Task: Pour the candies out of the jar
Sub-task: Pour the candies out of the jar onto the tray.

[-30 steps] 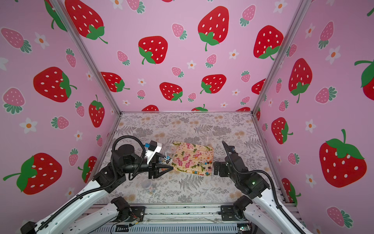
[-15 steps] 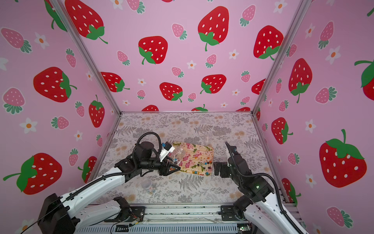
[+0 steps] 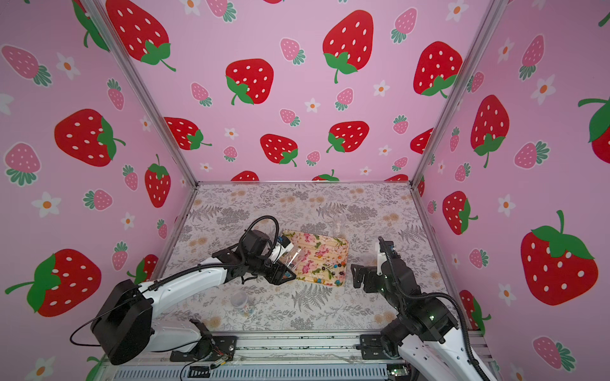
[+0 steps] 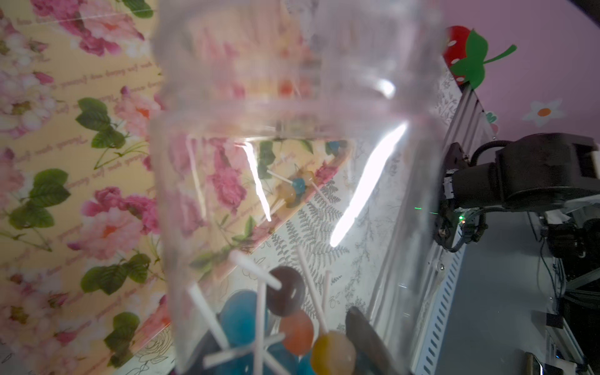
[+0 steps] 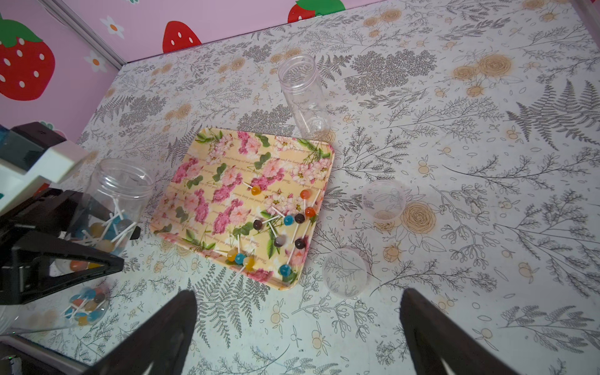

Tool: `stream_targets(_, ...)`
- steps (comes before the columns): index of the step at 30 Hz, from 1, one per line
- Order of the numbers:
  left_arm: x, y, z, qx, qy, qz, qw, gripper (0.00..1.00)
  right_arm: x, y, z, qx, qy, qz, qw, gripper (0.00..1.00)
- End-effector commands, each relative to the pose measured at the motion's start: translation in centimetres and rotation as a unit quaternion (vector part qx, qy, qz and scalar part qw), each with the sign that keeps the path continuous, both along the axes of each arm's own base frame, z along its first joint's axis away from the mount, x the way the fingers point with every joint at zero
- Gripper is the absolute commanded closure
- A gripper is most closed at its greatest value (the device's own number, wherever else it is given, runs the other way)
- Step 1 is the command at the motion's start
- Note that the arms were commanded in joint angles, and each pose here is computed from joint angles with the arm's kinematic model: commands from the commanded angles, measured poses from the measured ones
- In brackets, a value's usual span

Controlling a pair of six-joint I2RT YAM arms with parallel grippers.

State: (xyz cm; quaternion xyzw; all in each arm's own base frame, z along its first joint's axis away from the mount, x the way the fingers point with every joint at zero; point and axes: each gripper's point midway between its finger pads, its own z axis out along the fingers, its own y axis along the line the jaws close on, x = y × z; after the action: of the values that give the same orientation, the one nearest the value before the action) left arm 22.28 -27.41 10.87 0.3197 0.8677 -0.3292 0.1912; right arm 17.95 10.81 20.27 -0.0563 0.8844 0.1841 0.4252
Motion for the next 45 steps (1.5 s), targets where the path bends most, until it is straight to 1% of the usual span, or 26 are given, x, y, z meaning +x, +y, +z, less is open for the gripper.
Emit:
stream_targets(1,1.6,-0.2,0.7,0.035,-0.029,0.002,0.999,0.53,-0.4,-0.2,0.1,0.013,0.006,-0.005,1.0,0.01)
stream_targets(4,2.2,-0.4,0.1,0.062,-0.03,0.0,0.998,0.53,-0.6,-0.2,-0.1,0.02,0.009,-0.006,1.0,0.01)
stream_targets(10,2.7,-0.2,-1.2,0.123,-0.02,-0.032,0.992,0.54,-1.4,-0.7,-0.6,0.027,0.02,-0.011,0.999,0.01)
stream_targets(19,3.6,-0.8,-1.8,0.16,-0.027,-0.049,0.986,0.54,-2.6,-2.2,0.0,0.023,0.016,-0.019,0.999,0.01)
stream_targets(23,3.3,-0.5,-2.6,0.199,-0.027,-0.072,0.977,0.54,-2.8,-2.7,-0.2,0.021,0.011,-0.028,0.999,0.0)
stream_targets(28,3.0,-0.2,-2.9,0.229,-0.034,-0.088,0.969,0.54,-2.7,-2.7,-0.3,0.025,0.015,-0.033,0.999,0.0)
stream_targets(33,3.0,0.4,-3.4,0.256,-0.032,-0.097,0.961,0.54,-2.4,-2.5,-0.4,0.025,0.012,-0.035,0.999,0.01)
stream_targets(34,3.4,0.7,-3.4,0.267,-0.038,-0.091,0.959,0.54,-2.3,-2.4,-0.3,0.025,0.011,-0.034,0.999,0.01)
stream_targets(39,3.7,0.9,-2.8,0.279,-0.049,-0.089,0.955,0.54,-1.9,-1.7,-0.3,0.023,0.013,-0.023,0.999,0.01)
stream_targets(43,3.9,1.4,-2.8,0.308,-0.055,-0.096,0.945,0.54,-1.7,-1.3,-0.3,0.023,0.012,-0.016,1.0,0.01)
stream_targets(45,4.2,1.9,-3.2,0.338,-0.056,-0.098,0.934,0.53,-1.7,-1.3,-0.4,0.022,0.013,-0.015,1.0,0.01)
